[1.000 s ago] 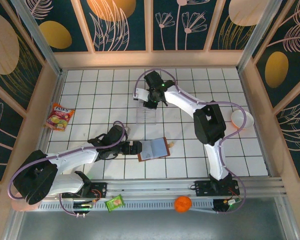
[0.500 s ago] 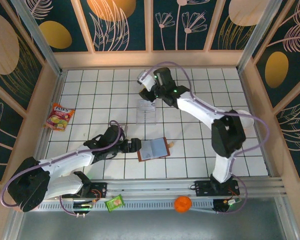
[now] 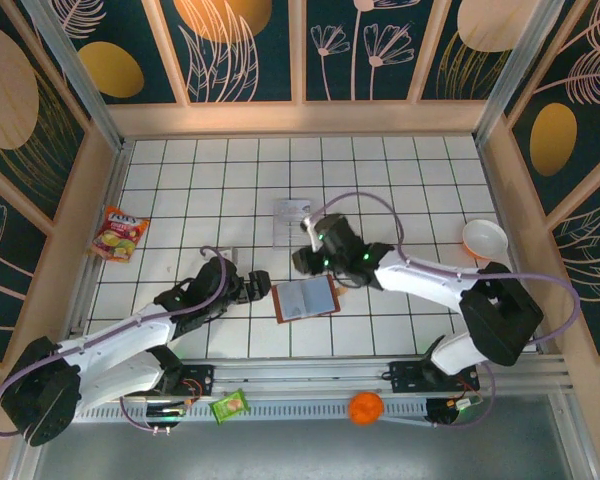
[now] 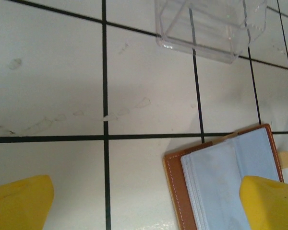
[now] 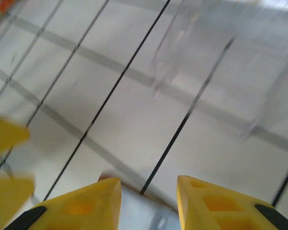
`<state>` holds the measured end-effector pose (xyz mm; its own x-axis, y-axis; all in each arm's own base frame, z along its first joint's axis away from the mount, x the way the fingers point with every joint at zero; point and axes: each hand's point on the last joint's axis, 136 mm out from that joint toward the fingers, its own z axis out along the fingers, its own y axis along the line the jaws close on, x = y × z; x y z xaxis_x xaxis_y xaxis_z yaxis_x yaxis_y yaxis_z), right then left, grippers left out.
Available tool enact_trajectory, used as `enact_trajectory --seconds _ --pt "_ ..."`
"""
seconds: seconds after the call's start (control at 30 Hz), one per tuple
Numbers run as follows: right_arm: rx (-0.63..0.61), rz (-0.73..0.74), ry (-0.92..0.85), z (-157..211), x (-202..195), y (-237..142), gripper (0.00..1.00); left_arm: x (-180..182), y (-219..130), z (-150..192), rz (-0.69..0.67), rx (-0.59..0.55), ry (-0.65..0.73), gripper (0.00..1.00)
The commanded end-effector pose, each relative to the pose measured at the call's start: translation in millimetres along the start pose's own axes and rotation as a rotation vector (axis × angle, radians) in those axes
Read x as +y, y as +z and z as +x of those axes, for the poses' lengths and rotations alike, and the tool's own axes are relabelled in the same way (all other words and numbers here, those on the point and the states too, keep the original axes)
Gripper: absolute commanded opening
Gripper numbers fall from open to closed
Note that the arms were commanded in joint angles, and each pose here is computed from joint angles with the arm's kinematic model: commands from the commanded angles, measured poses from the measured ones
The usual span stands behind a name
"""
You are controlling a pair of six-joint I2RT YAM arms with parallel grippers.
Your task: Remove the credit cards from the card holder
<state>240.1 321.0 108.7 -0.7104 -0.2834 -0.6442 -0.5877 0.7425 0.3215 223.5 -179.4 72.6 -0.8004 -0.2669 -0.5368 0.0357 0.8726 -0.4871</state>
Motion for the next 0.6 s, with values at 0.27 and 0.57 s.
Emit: enact_trajectory --seconds 0.27,0.57 --pt "0.188 0.126 -0.136 72.8 38.8 20.7 0.36 18.3 -5.5 -3.4 -0.062 -0.051 -0.01 0.99" --pt "0.248 0.177 -0.216 93.7 45.2 34.3 0.37 17.2 -5.0 1.1 -0.041 -0.038 -0.01 0.99"
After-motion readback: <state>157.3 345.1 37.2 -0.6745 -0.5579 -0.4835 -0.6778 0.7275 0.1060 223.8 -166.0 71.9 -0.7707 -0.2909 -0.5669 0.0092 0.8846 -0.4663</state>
